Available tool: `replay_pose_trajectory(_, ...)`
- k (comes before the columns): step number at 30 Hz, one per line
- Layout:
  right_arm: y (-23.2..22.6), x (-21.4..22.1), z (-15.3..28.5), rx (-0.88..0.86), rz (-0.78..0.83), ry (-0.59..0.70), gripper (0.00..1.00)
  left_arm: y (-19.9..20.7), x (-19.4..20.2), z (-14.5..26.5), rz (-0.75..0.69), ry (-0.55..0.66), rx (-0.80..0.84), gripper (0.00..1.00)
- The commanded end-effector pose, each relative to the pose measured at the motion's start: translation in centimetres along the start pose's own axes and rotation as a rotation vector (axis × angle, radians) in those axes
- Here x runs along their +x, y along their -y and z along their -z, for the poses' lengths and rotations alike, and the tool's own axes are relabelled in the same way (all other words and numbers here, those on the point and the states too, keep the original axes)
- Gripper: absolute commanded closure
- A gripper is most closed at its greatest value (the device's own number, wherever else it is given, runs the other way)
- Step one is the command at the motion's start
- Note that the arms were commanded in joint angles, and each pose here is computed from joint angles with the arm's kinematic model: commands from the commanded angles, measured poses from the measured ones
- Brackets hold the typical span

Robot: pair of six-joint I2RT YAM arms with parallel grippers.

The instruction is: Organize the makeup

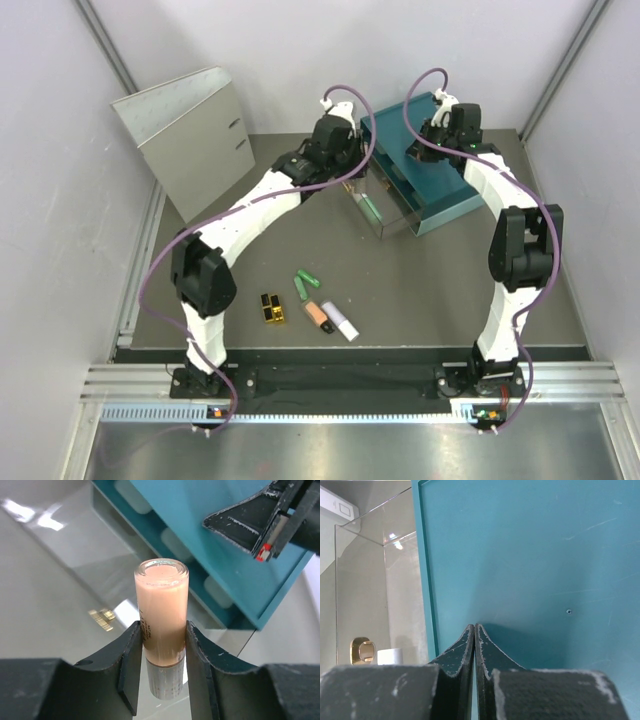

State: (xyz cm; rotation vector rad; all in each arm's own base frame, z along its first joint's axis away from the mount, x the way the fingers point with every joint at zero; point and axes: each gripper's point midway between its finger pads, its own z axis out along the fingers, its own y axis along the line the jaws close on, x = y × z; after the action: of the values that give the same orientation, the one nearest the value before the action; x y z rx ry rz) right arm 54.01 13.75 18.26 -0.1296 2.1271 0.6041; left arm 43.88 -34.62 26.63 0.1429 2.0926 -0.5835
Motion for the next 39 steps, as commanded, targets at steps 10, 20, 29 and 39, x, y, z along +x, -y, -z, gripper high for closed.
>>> replay_pose_trajectory(10, 2.2, 10.1, -0.6, 0.087, -0.079, -0.302, 1.0, 7.0, -3.3, -5.4, 0.33, 0.075, 0.311, 1.0)
replay_pose_trajectory(20, 2.5, 9.9, -0.6, 0.09, -0.078, -0.296, 1.0, 6.5, 0.0, -8.0, 0.44, -0.03, 0.277, 1.0)
replay_pose_trajectory(29, 2.6, 9.8, -0.7, 0.09, -0.082, -0.295, 1.0, 4.1, 2.4, -8.5, 0.381, -0.097, 0.11, 0.93)
replay_pose_trajectory(39, 2.7, 9.7, -0.5, 0.096, -0.079, -0.296, 1.0, 5.7, 3.0, -8.7, 0.4, -0.13, 0.213, 0.72)
